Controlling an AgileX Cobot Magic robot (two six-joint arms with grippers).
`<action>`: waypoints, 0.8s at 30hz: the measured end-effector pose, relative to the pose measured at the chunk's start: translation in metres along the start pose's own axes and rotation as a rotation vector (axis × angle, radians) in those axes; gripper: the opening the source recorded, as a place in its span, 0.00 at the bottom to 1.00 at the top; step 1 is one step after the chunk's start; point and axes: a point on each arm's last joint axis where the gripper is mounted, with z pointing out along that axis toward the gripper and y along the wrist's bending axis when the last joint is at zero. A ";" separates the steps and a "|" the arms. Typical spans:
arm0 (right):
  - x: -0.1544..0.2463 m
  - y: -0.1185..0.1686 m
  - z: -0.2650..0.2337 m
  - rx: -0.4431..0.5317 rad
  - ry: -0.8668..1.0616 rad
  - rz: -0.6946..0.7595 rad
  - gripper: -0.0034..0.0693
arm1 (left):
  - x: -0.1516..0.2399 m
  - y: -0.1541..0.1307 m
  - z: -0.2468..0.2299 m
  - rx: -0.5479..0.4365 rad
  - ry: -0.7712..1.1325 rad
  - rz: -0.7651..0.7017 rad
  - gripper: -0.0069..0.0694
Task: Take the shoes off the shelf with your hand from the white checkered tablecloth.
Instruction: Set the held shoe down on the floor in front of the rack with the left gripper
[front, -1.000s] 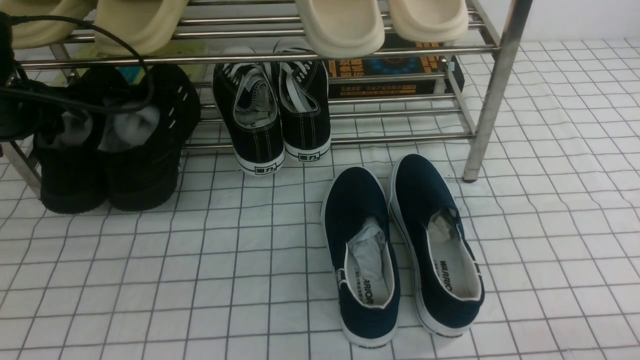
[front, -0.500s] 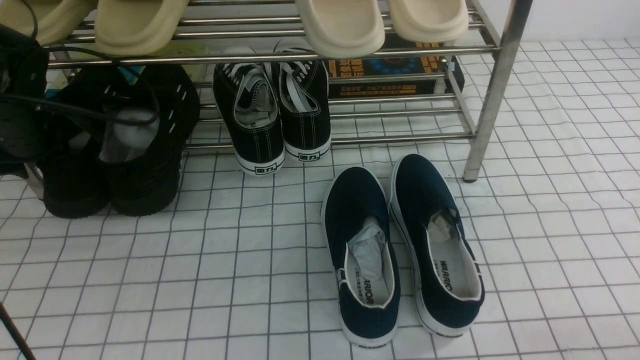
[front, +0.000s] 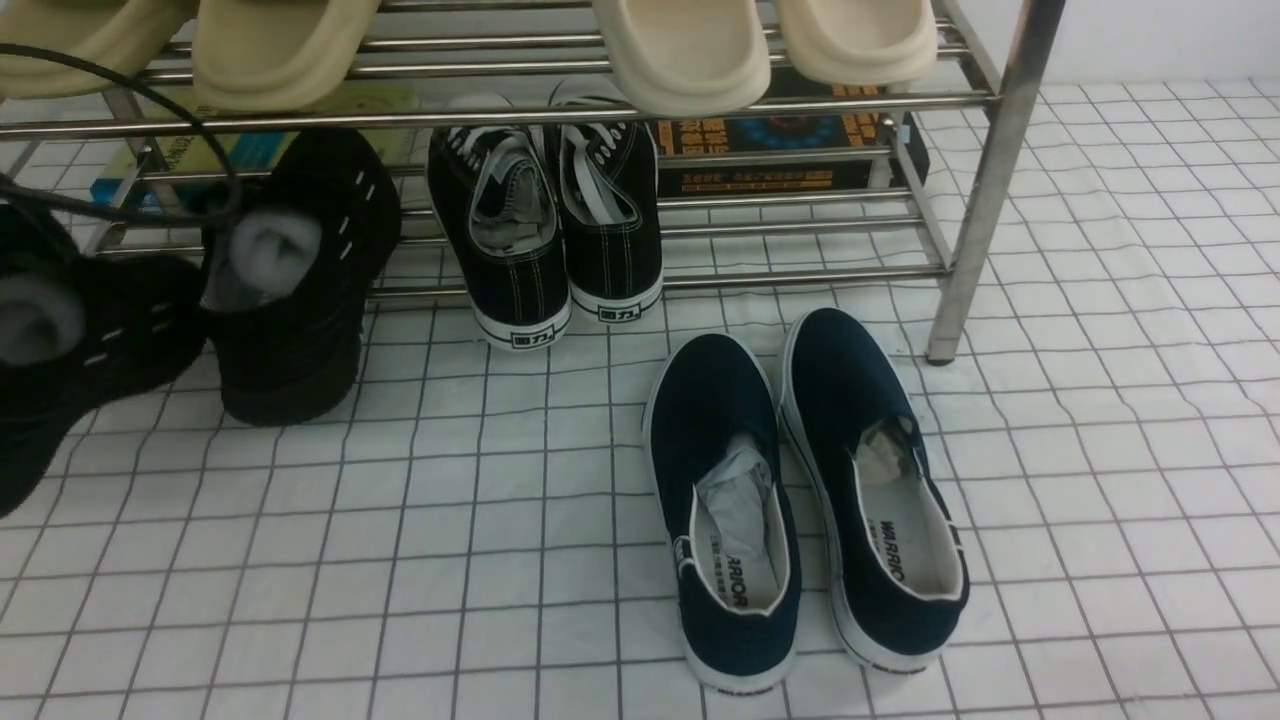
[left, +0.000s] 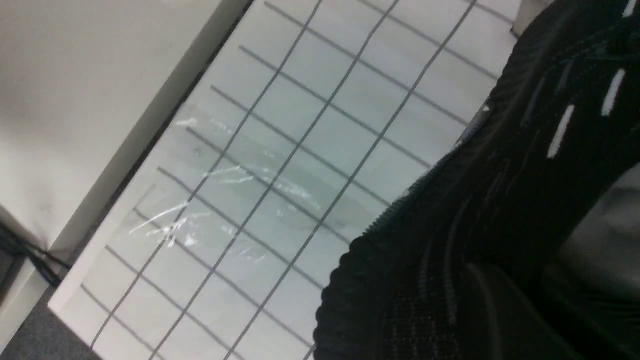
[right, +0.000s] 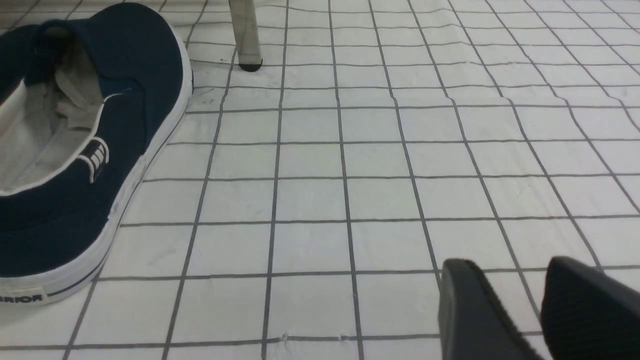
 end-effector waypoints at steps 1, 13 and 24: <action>0.000 0.000 0.000 0.000 0.000 0.000 0.37 | 0.007 0.002 0.002 -0.006 0.016 0.004 0.11; 0.000 0.000 0.000 0.000 0.000 0.000 0.37 | 0.082 0.006 0.054 -0.027 0.182 0.000 0.13; 0.000 0.000 0.000 0.000 0.000 0.000 0.37 | 0.057 0.007 0.040 -0.033 0.063 0.013 0.48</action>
